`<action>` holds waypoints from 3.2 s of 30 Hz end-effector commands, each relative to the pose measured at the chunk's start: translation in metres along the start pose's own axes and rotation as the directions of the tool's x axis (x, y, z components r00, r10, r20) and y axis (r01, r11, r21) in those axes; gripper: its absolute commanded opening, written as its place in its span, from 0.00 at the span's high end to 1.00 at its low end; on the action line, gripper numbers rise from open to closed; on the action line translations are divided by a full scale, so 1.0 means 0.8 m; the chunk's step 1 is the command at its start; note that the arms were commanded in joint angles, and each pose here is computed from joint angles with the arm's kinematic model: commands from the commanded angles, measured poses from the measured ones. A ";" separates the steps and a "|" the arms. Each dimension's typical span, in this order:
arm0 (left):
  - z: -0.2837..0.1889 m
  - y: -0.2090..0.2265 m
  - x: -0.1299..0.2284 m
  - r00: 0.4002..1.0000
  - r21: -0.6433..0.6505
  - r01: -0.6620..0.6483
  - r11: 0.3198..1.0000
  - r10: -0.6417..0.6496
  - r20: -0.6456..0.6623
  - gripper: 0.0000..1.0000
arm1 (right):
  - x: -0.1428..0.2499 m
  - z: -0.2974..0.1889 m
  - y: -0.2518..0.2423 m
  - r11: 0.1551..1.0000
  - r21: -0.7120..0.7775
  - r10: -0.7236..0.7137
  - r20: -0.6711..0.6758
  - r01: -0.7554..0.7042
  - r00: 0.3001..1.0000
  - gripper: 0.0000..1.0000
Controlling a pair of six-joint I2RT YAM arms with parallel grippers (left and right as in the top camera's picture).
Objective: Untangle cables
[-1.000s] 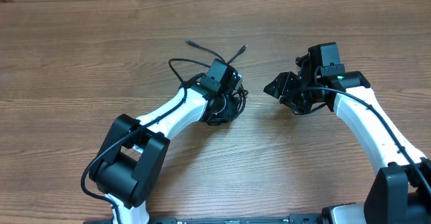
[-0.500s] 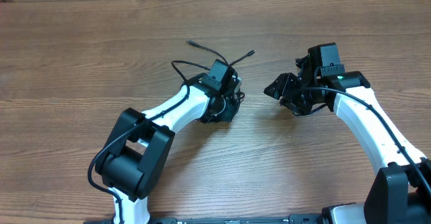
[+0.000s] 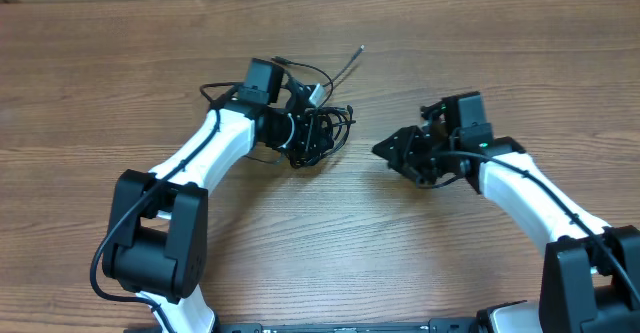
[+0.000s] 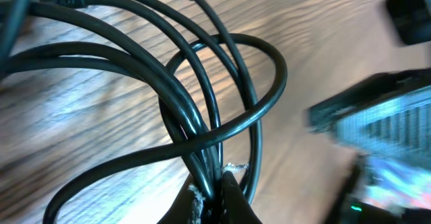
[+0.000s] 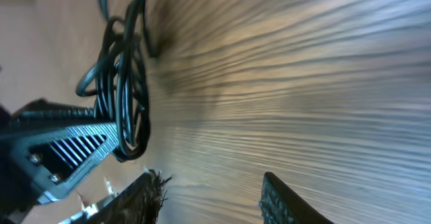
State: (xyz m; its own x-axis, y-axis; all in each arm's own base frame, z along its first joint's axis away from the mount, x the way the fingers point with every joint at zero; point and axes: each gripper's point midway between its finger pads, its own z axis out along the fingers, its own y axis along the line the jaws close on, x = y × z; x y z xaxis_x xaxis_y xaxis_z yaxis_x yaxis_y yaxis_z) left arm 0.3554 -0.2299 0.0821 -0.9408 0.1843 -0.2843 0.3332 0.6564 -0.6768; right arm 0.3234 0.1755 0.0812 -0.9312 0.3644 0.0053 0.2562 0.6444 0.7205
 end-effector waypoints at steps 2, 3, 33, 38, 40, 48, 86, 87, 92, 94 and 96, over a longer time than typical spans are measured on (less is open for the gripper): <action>-0.018 -0.049 -0.009 0.998 0.176 -0.056 0.983 0.053 0.019 0.96 | 0.016 0.016 0.037 0.997 -0.072 0.009 -0.027 -0.011 1.000 0.53; -0.019 -0.052 -0.008 0.998 0.186 -0.055 0.981 0.053 0.016 0.96 | 0.016 0.020 0.044 0.996 -0.080 0.026 -0.017 -0.027 1.000 0.53; -0.019 -0.083 0.010 0.991 0.308 -0.121 0.944 0.132 -0.014 0.96 | -0.008 0.026 0.069 0.973 -0.131 0.201 0.082 -0.190 0.976 0.67; -0.017 -0.084 0.012 0.983 0.307 -0.171 0.936 0.181 -0.005 0.96 | -0.004 0.026 0.066 0.972 -0.122 0.209 0.065 -0.200 0.976 0.76; -0.014 -0.076 0.012 0.984 0.266 -0.172 0.949 0.181 -0.008 0.96 | -0.003 0.027 0.065 0.972 -0.117 0.211 0.064 -0.203 0.975 0.82; -0.010 -0.055 0.009 0.985 0.173 -0.167 0.971 0.172 -0.014 0.96 | -0.005 0.026 0.067 0.983 -0.120 0.148 0.077 -0.139 0.986 0.96; -0.022 0.045 -0.024 0.996 -0.268 0.044 0.962 -0.021 0.087 0.91 | 0.051 0.018 -0.046 0.960 0.272 -0.048 -0.062 0.063 0.997 0.61; -0.024 0.038 -0.026 0.996 -0.235 0.035 0.971 -0.015 0.087 0.87 | 0.050 0.018 -0.046 0.960 0.271 -0.048 -0.061 0.063 0.997 0.60; -0.041 0.006 -0.045 0.994 -0.075 0.027 0.997 -0.019 0.106 0.73 | 0.044 0.012 -0.034 0.959 0.270 -0.069 -0.062 0.083 0.996 0.54; -0.049 0.004 -0.047 0.994 -0.071 0.034 0.997 -0.027 0.104 0.64 | 0.039 0.006 -0.026 0.954 0.277 -0.096 -0.063 0.110 0.993 0.54; -0.052 0.009 -0.046 0.996 -0.100 0.012 0.995 -0.002 0.094 0.57 | 0.033 -0.001 -0.019 0.949 0.293 -0.105 -0.052 0.116 0.993 0.54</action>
State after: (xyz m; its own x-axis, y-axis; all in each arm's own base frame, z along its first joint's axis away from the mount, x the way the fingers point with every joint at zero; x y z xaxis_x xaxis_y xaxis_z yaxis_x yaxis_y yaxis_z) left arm 0.3861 -0.1973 0.0929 -0.9561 0.0777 -0.2826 0.2377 0.7696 -0.5926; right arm 0.2725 0.1751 0.0517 -0.9614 0.2695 0.0554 0.2625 0.8379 0.4785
